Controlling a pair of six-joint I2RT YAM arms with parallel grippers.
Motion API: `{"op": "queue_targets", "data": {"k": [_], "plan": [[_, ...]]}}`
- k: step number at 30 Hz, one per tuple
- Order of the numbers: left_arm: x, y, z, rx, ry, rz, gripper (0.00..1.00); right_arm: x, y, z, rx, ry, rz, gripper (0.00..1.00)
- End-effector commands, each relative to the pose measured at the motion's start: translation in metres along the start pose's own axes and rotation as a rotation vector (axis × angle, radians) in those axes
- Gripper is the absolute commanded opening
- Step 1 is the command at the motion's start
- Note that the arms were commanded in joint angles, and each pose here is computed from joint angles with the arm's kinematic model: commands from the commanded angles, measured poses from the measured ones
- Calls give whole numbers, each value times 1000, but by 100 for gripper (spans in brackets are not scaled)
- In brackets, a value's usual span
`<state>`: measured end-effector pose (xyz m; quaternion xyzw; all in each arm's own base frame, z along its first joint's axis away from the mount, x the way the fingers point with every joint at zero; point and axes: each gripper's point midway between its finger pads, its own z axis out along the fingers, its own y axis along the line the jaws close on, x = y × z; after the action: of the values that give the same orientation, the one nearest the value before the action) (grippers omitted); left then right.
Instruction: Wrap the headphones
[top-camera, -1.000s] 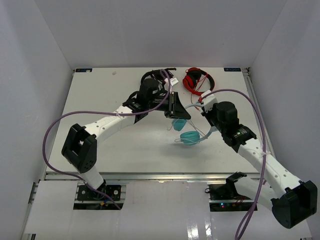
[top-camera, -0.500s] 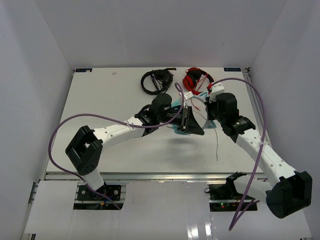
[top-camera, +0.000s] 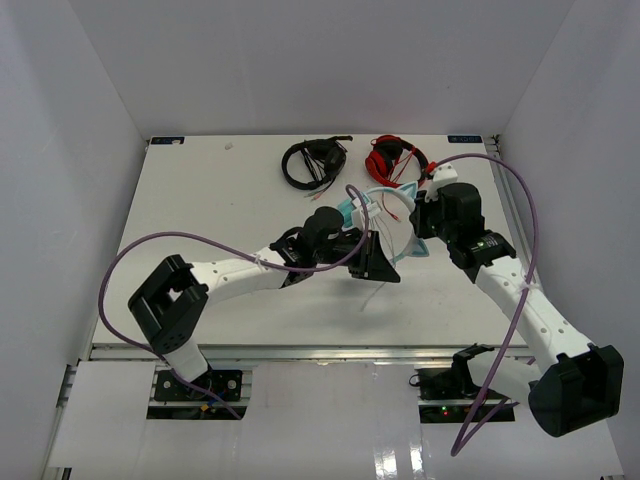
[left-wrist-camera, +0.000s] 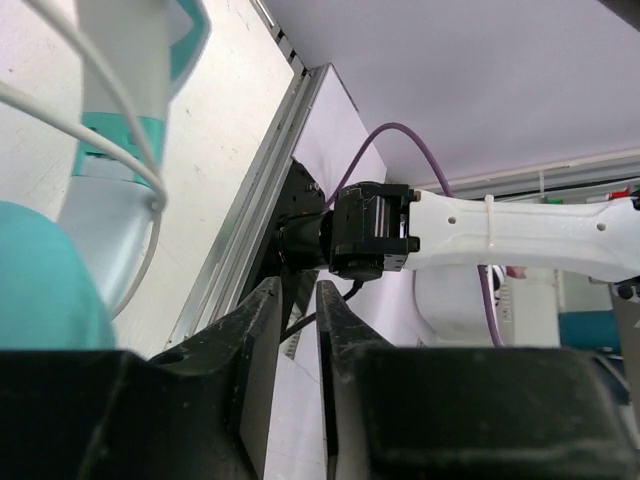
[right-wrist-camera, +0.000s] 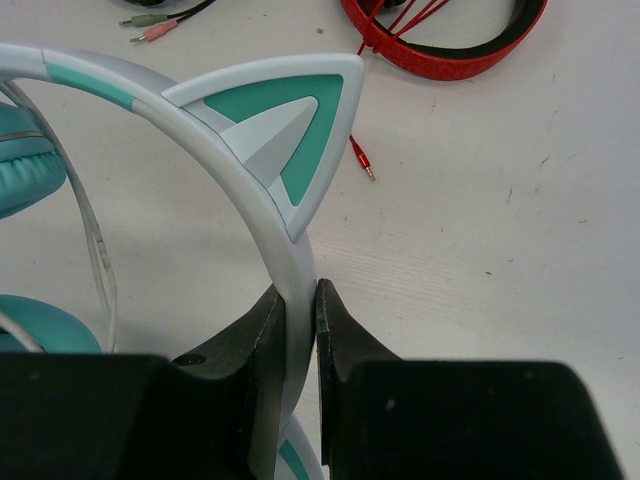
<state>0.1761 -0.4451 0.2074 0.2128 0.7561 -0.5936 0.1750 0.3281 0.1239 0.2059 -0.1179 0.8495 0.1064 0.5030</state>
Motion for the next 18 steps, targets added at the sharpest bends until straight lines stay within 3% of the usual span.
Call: {"op": "queue_targets", "data": {"k": [1,5,6,12,18], "plan": [[-13,-48,-24,12,-83,254,39,-35,4,9,-24,-117,62,8],[-14,-63,-60,-13,-177,395,62,-17,1,32,-18,-66,78,8],[-7,-50,-64,-48,-179,393,65,-17,2,35,-23,-68,80,8],[38,2,-93,-139,-214,434,72,-9,-3,52,-17,-38,100,8],[68,39,-94,-162,-283,597,76,-18,0,52,-29,-29,122,8]]}}
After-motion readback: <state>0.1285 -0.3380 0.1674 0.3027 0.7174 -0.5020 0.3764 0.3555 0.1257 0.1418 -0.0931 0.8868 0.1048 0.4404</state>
